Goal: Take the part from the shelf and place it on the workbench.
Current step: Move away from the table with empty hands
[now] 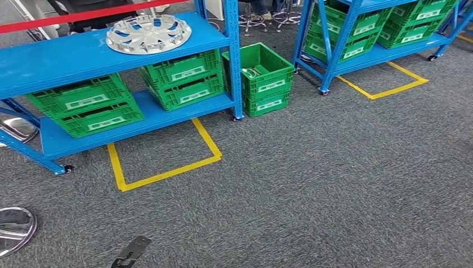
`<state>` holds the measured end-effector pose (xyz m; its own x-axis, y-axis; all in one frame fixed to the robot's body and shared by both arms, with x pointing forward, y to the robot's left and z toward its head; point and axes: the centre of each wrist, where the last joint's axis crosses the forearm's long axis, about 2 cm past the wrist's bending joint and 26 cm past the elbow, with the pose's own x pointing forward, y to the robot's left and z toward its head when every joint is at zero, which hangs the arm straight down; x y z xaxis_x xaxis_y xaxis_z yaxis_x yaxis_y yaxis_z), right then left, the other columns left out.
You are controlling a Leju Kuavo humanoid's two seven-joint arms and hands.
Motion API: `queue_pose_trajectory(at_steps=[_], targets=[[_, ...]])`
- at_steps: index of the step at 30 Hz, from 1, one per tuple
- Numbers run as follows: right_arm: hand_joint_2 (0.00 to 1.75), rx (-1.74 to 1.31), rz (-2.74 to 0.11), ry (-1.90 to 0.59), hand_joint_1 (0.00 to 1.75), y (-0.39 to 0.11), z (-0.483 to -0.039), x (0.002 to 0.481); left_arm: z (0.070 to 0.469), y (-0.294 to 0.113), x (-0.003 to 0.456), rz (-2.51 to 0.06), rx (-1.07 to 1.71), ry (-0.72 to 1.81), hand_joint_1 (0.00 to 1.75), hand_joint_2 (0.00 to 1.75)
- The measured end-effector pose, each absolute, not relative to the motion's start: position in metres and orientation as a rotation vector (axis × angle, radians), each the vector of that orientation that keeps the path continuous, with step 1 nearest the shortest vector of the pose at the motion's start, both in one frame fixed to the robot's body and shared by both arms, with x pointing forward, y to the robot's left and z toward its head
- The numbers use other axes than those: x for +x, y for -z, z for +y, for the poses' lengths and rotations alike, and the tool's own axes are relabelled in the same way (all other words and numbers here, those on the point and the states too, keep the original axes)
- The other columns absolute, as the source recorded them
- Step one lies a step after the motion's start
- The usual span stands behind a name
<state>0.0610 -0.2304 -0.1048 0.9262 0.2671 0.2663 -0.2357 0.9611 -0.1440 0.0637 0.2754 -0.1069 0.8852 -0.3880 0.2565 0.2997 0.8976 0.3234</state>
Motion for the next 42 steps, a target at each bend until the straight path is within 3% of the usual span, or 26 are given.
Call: queue_pose_trajectory(at_steps=[42], targets=[[0.00, -0.108, -0.280, -0.254, 0.00, 0.1051, -0.2301, 0.0588, 0.2727, 0.1063, 0.0667, -0.337, 0.277, 0.385, 0.00, 1.75]])
